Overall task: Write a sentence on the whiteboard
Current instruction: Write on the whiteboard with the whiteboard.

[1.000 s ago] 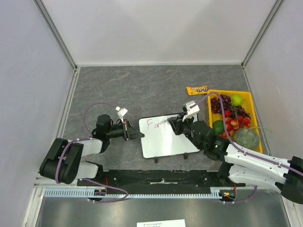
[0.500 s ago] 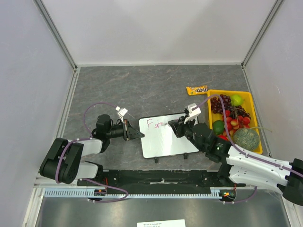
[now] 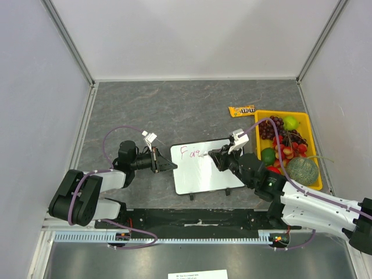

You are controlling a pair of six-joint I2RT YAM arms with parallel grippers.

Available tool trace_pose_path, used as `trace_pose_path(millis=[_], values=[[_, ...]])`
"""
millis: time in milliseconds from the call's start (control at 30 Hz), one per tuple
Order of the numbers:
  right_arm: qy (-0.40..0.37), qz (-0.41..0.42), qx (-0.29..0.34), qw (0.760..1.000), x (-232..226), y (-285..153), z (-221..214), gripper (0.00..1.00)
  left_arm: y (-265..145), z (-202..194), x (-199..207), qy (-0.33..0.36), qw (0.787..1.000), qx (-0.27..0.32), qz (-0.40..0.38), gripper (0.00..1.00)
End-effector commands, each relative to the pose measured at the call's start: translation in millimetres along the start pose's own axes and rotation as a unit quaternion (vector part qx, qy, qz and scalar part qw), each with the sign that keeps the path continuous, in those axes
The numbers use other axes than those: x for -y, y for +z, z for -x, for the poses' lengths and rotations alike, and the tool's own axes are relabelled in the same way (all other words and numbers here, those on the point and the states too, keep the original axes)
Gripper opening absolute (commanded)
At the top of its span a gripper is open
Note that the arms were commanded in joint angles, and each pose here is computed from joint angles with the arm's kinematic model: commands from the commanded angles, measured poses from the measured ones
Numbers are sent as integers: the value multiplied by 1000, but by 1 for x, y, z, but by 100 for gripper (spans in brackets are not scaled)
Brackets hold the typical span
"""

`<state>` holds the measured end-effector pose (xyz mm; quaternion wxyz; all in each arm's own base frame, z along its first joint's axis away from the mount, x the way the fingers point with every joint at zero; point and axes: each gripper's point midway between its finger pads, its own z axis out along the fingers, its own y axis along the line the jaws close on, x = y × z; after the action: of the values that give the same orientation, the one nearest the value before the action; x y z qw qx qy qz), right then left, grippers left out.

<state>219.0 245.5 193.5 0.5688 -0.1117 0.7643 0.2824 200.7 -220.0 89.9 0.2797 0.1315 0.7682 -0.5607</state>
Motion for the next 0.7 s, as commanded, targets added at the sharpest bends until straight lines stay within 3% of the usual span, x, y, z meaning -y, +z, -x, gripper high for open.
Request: trace_pose_path(millis=[0, 667], values=[[-12, -30, 7, 999, 12, -2, 4, 0, 3, 2, -14, 18, 999, 6, 31, 2], [-40, -50, 74, 995, 6, 4, 65, 0, 3, 2, -15, 17, 999, 5, 32, 2]])
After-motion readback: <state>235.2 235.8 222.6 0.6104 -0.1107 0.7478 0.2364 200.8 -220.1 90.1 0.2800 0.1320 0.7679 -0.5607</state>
